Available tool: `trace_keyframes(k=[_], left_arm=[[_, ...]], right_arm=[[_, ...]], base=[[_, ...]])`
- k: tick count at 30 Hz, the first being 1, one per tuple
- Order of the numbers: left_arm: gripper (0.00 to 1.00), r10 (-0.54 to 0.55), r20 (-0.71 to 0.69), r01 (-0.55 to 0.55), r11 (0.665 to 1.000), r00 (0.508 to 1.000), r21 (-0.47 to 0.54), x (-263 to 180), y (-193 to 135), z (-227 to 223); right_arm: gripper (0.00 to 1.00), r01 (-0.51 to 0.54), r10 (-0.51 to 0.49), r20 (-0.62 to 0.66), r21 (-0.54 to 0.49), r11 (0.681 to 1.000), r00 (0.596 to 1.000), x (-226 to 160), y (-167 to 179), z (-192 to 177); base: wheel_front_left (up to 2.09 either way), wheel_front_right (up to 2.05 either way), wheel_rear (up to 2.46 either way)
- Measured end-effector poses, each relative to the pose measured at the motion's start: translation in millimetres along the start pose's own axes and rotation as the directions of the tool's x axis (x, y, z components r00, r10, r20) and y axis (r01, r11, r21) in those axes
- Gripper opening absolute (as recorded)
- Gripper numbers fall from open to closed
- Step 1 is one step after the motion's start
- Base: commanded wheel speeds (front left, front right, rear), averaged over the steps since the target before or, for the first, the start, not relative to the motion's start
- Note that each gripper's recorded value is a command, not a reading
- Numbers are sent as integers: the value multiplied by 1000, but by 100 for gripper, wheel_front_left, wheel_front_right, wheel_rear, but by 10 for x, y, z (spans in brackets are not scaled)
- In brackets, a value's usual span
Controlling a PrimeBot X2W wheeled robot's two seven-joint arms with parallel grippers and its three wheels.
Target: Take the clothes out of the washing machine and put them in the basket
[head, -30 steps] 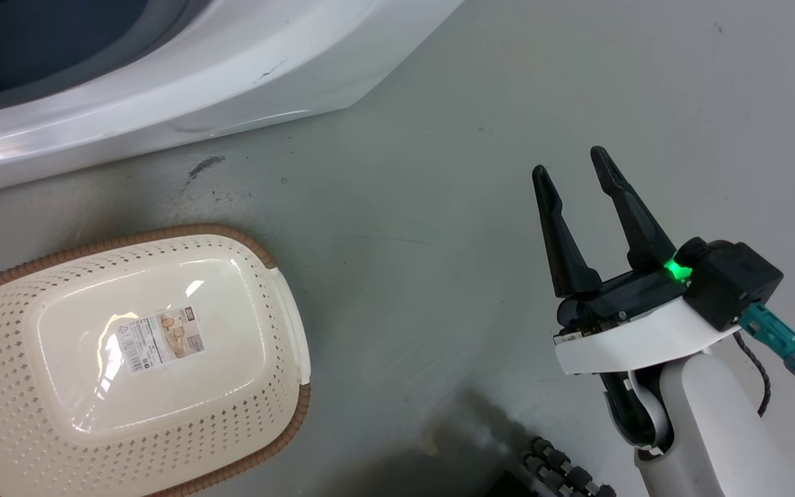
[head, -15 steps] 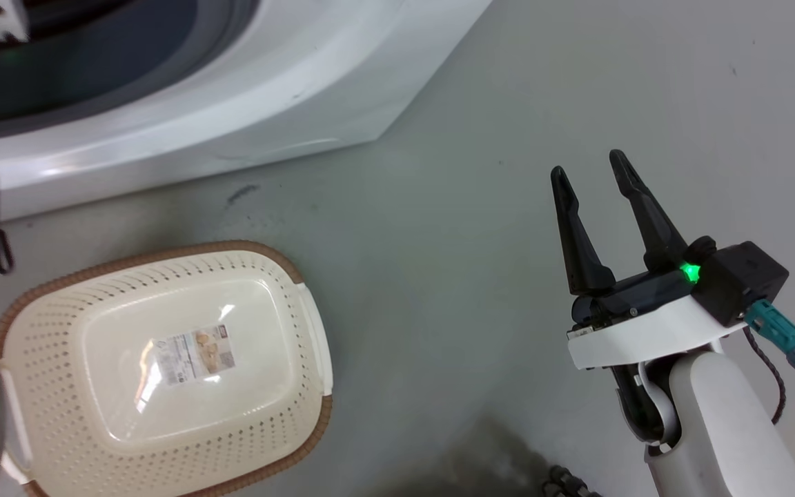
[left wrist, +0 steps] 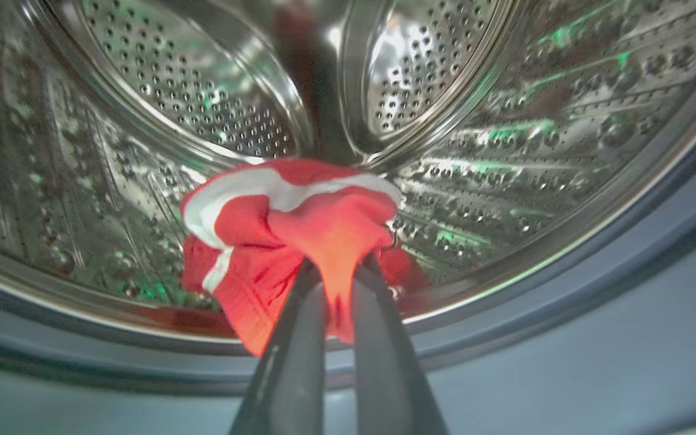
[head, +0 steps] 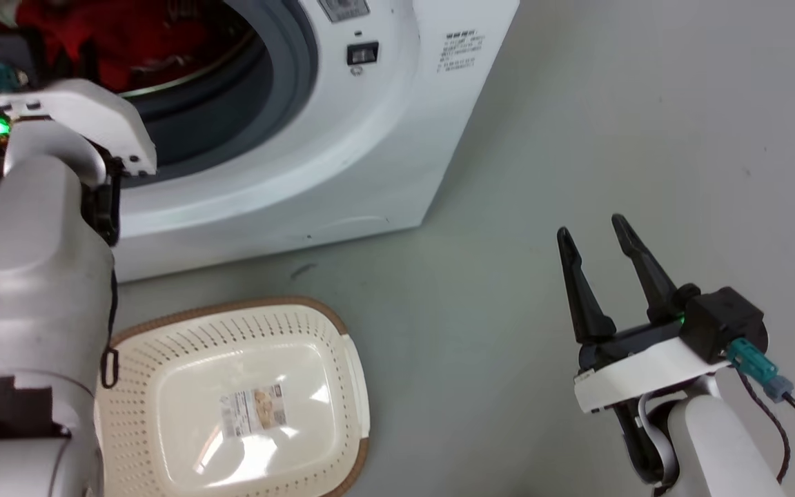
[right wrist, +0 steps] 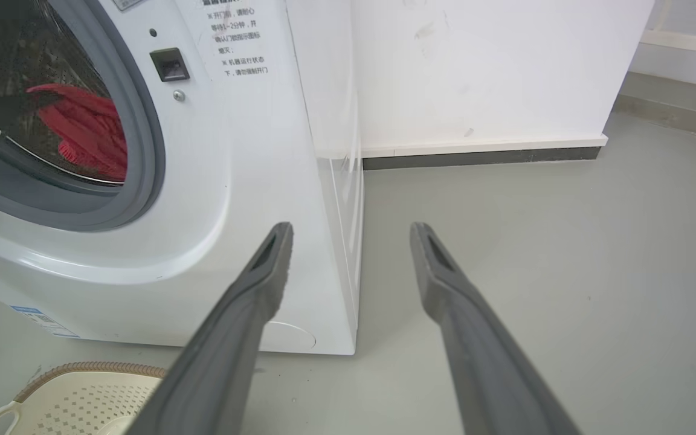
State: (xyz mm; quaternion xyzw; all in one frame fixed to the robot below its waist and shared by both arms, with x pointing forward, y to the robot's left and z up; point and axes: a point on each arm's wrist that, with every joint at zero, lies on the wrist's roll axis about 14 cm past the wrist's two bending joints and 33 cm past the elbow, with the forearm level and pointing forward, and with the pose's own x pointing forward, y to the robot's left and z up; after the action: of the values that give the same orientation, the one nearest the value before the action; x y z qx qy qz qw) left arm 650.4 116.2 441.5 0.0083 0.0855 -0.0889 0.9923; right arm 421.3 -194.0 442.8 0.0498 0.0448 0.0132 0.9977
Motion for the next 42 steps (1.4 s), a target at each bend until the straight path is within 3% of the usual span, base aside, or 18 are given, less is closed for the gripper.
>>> trace_keyframes(k=[14, 27, 30, 33, 42], left_arm=[[0, -7, 283, 21, 999, 959, -48, -870, -93, 906], [0, -27, 527, 74, 995, 850, -69, -1832, -312, 1496], [0, -38, 537, 89, 994, 843, -70, -2047, -383, 1442], [0, -35, 493, 90, 992, 869, -88, -2214, -436, 1227], [0, 0, 140, 28, 979, 990, -200, -2456, -534, -65]], right_arm=[[100, -16, 15, 82, 14, 1000, 997, -347, 112, 314], [100, -53, 51, 117, 14, 999, 992, -542, 258, 412], [100, -65, 63, 122, 14, 998, 991, -553, 298, 427], [100, -80, 78, 114, 11, 997, 990, -557, 351, 409], [100, -115, 114, 85, 9, 993, 990, -402, 458, 330]], base=[[0, 0, 0], [0, 0, 0], [0, 0, 0], [0, 0, 0], [0, 0, 0]])
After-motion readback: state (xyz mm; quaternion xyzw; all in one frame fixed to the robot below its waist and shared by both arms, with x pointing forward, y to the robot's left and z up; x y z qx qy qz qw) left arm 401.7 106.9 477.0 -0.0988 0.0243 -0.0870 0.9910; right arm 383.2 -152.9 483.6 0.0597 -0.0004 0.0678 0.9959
